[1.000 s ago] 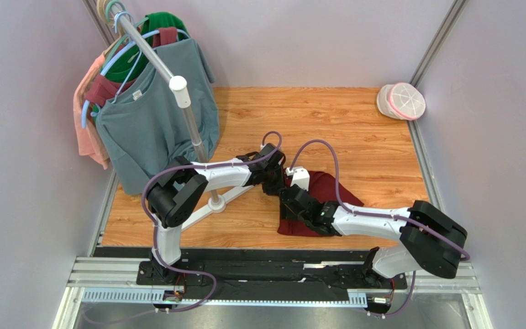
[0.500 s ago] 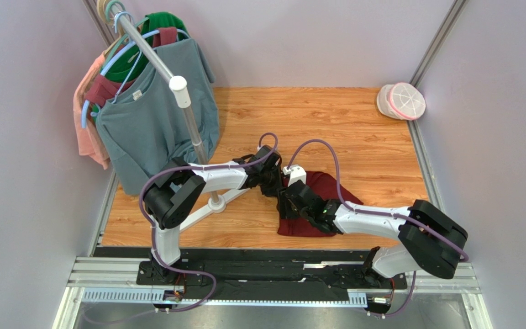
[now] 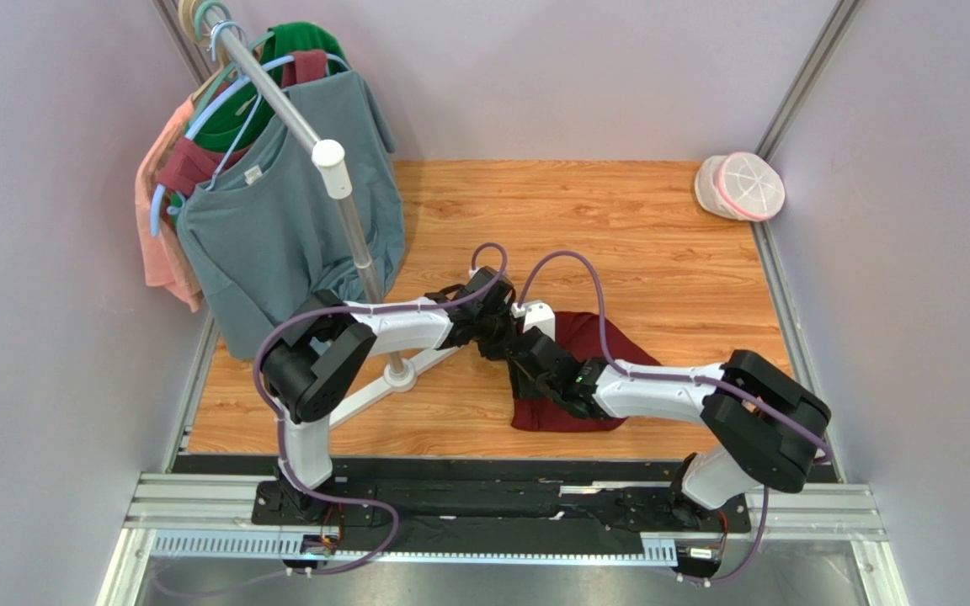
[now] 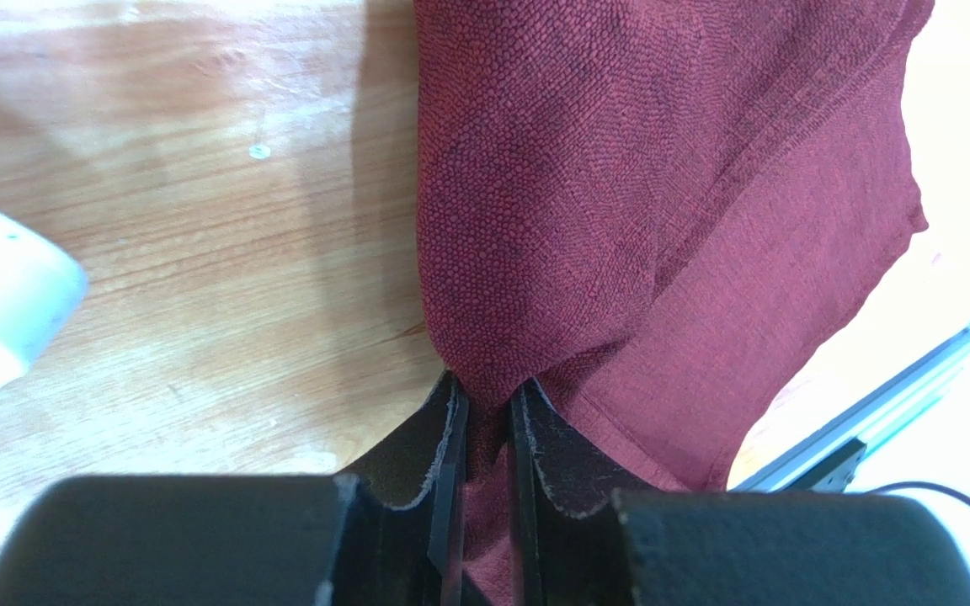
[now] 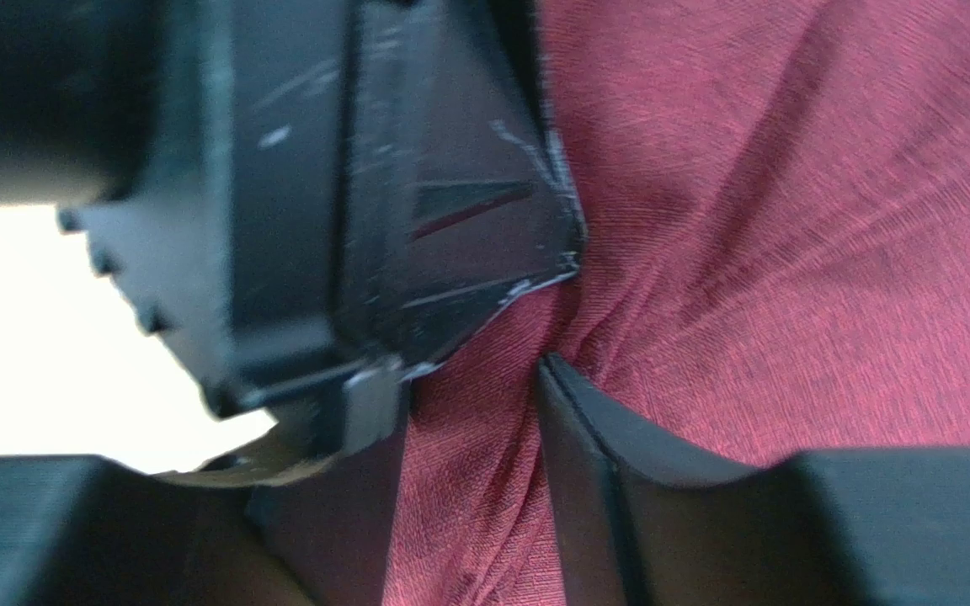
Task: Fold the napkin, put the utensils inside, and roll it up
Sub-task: Roll the napkin with the utensil
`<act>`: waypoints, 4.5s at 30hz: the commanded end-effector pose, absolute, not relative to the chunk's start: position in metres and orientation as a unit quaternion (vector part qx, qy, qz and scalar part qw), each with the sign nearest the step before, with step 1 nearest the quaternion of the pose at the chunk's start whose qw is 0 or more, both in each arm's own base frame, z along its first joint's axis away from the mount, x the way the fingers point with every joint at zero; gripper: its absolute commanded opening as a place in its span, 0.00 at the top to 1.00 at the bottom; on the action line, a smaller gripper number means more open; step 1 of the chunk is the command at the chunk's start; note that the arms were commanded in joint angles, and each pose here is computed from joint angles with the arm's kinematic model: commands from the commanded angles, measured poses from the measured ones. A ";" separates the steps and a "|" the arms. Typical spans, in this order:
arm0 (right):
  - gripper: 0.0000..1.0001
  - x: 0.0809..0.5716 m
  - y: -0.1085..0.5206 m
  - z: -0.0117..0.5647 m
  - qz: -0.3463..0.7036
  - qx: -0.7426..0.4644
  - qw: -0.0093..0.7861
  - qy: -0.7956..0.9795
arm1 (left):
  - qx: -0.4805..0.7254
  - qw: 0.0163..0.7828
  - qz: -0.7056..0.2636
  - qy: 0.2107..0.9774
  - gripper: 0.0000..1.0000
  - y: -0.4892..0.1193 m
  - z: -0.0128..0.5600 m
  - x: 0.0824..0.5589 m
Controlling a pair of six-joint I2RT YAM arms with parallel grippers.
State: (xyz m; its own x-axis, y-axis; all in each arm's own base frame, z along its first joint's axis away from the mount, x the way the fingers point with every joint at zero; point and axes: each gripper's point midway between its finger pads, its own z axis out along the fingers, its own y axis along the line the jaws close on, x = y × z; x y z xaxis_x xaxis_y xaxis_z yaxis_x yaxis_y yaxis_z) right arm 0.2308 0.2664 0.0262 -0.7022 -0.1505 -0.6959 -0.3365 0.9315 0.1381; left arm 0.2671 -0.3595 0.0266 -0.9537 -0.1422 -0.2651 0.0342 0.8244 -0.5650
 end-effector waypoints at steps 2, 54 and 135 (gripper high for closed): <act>0.65 0.218 0.232 -0.010 0.064 -0.074 0.316 0.944 | -0.038 0.168 -0.315 0.934 1.00 -0.360 0.053 0.264; 1.00 0.226 0.222 0.029 0.504 -0.030 0.208 0.838 | 0.143 0.262 -0.268 0.916 0.15 -0.367 0.077 0.301; 0.91 0.214 0.268 0.004 0.073 -0.132 0.328 0.932 | 0.099 0.109 -0.168 0.975 0.98 -0.361 0.029 0.263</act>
